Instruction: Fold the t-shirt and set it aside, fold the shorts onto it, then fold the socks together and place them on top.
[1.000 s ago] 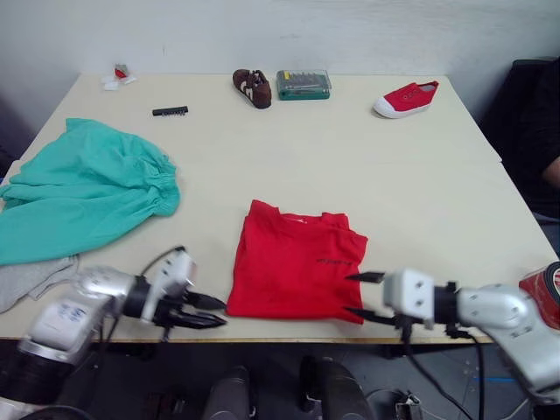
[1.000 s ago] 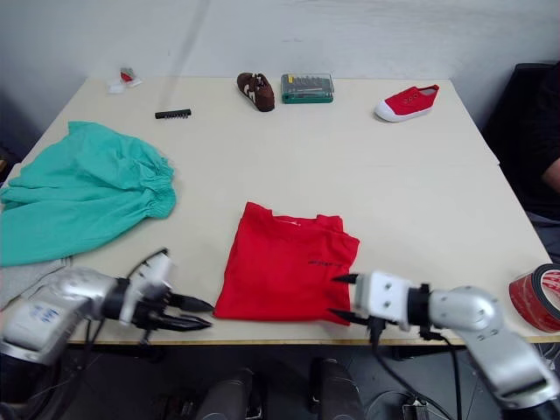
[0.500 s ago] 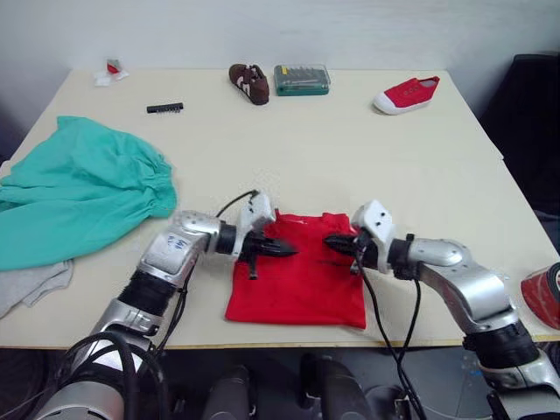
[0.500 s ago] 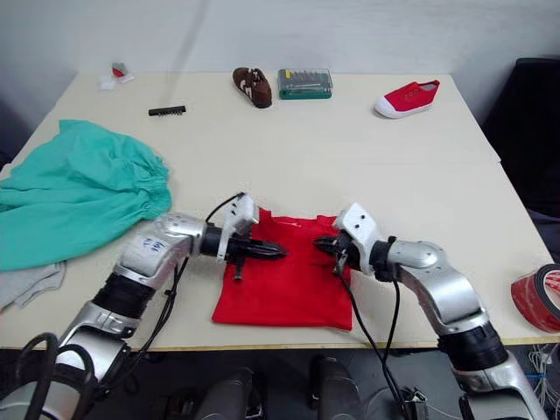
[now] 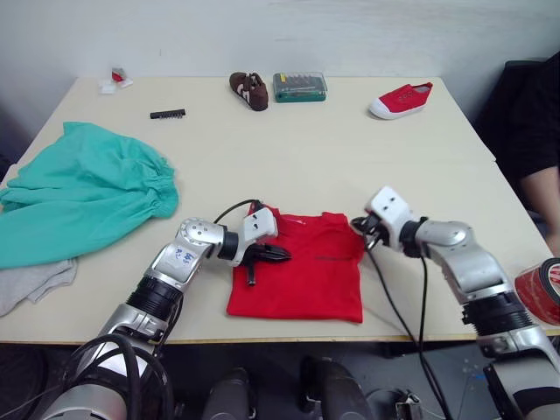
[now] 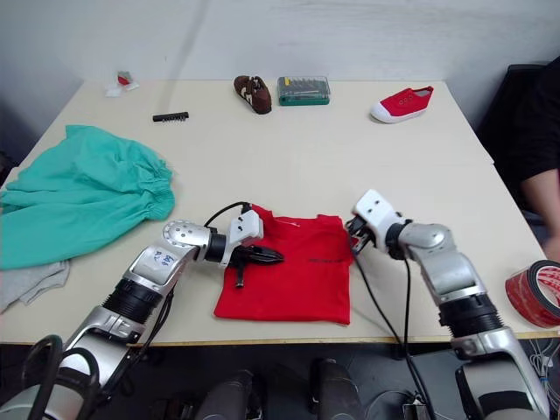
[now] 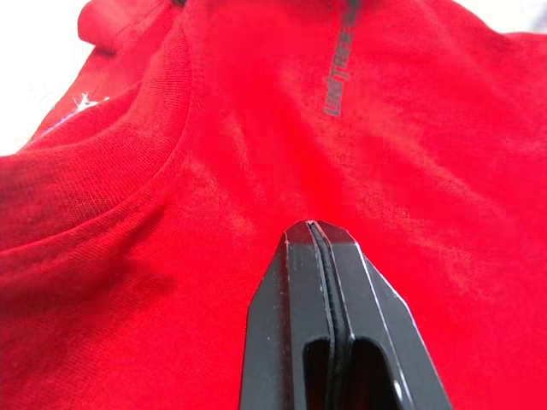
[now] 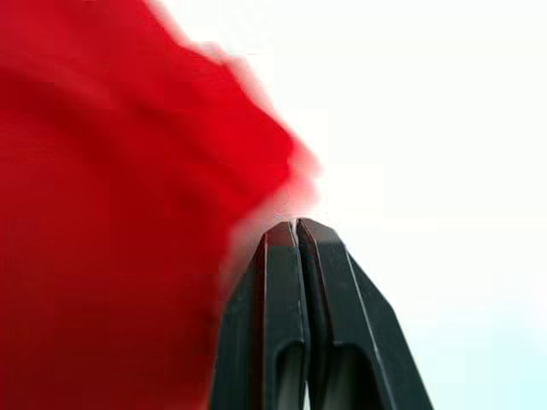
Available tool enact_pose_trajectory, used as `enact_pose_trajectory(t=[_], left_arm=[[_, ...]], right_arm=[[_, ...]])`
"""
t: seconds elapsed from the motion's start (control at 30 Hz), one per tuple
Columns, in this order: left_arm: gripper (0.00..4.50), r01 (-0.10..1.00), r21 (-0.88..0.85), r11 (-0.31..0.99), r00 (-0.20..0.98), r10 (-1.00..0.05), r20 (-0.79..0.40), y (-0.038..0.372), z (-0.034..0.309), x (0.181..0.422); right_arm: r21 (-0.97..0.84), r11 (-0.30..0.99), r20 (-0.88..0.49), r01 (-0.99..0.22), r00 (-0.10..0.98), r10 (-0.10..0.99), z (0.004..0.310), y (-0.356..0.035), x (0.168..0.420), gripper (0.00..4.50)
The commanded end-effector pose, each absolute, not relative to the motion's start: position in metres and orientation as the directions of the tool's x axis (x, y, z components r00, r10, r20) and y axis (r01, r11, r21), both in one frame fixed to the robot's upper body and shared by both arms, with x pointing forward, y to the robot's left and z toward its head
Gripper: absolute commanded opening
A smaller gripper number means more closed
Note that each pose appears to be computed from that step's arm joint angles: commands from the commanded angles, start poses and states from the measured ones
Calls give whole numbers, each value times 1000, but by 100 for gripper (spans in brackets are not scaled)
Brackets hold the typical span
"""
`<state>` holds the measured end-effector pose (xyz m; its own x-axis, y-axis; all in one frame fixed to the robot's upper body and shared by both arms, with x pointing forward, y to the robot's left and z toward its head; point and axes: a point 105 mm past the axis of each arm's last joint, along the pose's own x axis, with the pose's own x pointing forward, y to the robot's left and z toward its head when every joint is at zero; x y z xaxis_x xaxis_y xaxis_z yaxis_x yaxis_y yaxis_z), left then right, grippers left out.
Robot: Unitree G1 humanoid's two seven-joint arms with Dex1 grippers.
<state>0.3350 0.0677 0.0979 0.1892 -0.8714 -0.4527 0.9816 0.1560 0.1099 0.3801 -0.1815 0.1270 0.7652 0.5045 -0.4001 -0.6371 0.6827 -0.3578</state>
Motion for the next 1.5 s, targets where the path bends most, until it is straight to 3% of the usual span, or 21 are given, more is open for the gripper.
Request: enact_pose_trajectory(t=[0.03,0.2,0.33,0.5,0.67,0.8,0.97,1.07,1.13,1.4,1.43,1.5], left_arm=[[0,969,64,239,239,-840,-487,86,84,340],[0,959,1,283,267,-905,-332,80,119,347],[0,943,20,332,321,-891,-321,83,132,360],[0,877,54,477,466,-819,-334,99,133,394],[0,821,104,562,557,-745,-367,116,123,415],[0,827,78,558,551,-773,-314,121,135,416],[0,907,75,414,420,-881,-220,128,166,391],[55,980,78,183,193,-970,-151,130,196,340],[121,989,85,120,132,-981,-146,129,203,319],[385,999,42,33,39,-987,-154,130,209,282],[409,998,43,35,41,-987,-155,130,209,281],[445,998,52,38,46,-986,-160,129,207,279]], right_arm=[[-321,660,-269,-680,733,624,165,-160,377,7],[-264,545,-203,-795,599,775,181,-113,347,7],[-254,482,-276,-838,541,794,155,-92,326,7],[-327,513,-417,-793,609,675,109,-110,322,7],[-297,532,-418,-793,609,674,111,-122,306,7],[-205,549,-368,-810,584,724,133,-126,284,7],[15,609,-390,-793,557,734,145,-152,251,7],[291,667,-423,-686,533,733,131,-174,226,62],[396,675,-423,-623,529,736,124,-178,219,132],[590,665,-401,-457,549,733,99,-178,234,419],[610,654,-390,-448,549,739,97,-175,239,447],[643,630,-370,-435,544,753,94,-169,248,450]])
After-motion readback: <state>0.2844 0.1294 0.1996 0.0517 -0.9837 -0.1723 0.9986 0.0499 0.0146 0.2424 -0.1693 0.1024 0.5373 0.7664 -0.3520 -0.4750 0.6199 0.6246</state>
